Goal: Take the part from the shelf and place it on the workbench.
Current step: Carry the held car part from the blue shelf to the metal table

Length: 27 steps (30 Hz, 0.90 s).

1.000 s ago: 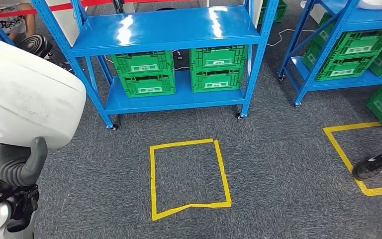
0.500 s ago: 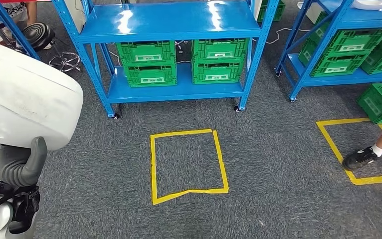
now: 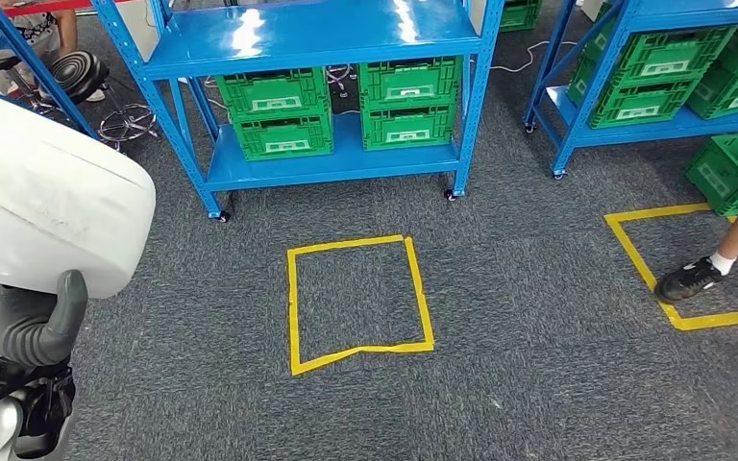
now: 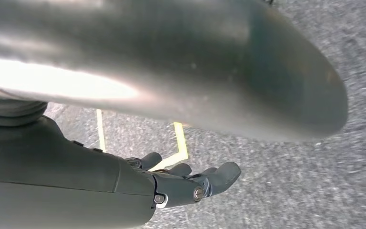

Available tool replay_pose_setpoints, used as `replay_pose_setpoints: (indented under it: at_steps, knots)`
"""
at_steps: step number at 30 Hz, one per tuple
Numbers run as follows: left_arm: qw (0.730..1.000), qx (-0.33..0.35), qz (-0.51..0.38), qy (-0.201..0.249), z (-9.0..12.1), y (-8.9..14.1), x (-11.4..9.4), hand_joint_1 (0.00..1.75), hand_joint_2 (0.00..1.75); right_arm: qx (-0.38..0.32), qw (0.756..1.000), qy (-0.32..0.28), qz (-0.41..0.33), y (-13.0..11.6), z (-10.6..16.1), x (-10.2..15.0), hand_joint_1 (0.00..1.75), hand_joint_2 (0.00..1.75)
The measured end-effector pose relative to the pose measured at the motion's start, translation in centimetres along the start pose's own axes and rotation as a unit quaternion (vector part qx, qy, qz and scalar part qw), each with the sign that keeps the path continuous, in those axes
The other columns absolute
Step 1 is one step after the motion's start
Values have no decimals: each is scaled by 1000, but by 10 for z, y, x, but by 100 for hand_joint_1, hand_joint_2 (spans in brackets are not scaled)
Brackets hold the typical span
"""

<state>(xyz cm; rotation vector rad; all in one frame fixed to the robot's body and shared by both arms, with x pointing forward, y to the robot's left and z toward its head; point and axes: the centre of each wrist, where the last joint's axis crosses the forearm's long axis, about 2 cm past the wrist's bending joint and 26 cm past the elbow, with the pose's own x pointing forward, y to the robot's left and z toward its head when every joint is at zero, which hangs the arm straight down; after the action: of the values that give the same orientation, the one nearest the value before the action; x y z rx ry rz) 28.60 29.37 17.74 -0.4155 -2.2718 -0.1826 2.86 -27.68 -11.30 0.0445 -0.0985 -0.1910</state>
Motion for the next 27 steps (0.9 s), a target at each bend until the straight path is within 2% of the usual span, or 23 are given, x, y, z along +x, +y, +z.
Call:
replay_pose_setpoints:
  at_steps: [10,15,27]
  knots:
    - [1000,20,7,4,5,7,5,175,175,0,1000,5,0,1,0,0,0,0]
    - [998,50,-2,24,9,6,3,175,175,0,1000,7,0,2,0,0,0,0]
    - [994,101,-31,30,26,17,4,175,175,8,1000,-29,5,3,0,-2,0,0]
